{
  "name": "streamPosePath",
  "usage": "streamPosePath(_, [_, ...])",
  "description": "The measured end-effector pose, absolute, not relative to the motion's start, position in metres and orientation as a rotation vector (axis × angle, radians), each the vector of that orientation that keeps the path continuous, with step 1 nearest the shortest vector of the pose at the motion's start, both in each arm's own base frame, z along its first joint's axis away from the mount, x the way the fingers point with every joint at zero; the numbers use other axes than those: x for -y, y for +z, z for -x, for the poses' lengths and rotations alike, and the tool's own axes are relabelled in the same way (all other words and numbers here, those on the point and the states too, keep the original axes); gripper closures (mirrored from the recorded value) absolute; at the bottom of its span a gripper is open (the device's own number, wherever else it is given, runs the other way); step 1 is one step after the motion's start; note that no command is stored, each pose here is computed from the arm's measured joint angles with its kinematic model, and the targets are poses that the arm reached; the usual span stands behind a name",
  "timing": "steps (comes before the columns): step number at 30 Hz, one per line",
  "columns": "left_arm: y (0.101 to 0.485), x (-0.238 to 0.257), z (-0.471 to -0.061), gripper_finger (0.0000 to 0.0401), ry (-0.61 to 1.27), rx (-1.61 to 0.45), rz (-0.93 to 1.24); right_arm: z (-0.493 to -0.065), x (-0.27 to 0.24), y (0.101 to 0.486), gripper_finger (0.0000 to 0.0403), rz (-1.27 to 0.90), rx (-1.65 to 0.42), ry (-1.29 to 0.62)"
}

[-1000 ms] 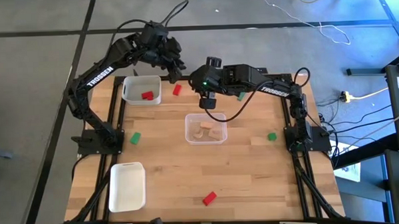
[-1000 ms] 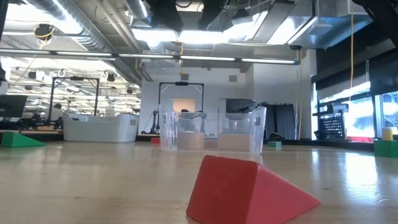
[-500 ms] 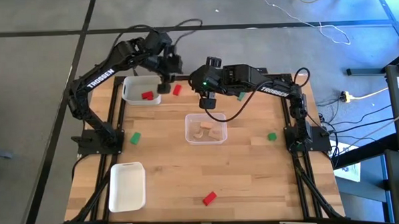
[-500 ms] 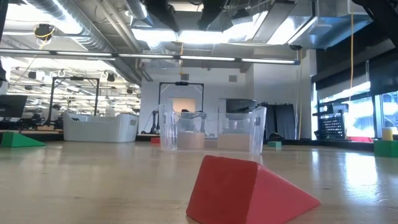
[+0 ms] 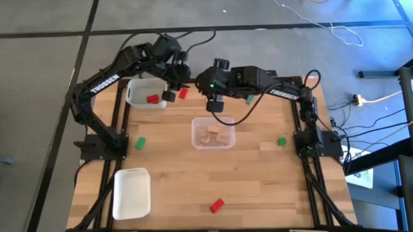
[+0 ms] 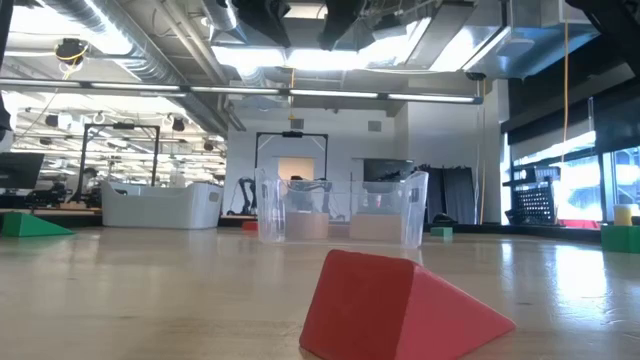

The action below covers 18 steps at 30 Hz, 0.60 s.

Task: Sort & place blocks by color
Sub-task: Put the green block into the white bin

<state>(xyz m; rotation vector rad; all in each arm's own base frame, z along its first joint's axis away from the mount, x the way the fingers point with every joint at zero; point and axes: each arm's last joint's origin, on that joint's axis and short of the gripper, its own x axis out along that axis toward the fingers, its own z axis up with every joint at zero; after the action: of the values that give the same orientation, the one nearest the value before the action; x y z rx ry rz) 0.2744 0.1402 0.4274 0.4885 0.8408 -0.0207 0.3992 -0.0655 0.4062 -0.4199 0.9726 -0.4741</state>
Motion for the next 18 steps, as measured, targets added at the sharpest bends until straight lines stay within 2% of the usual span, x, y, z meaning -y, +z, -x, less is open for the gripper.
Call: streamPosePath(18, [0.4271, -0.1456, -0.2715, 0.0293, 0.172, -0.864, -0.25, -0.3989, 0.0701, 0.4055, 0.023, 0.404, -0.975, -0.467])
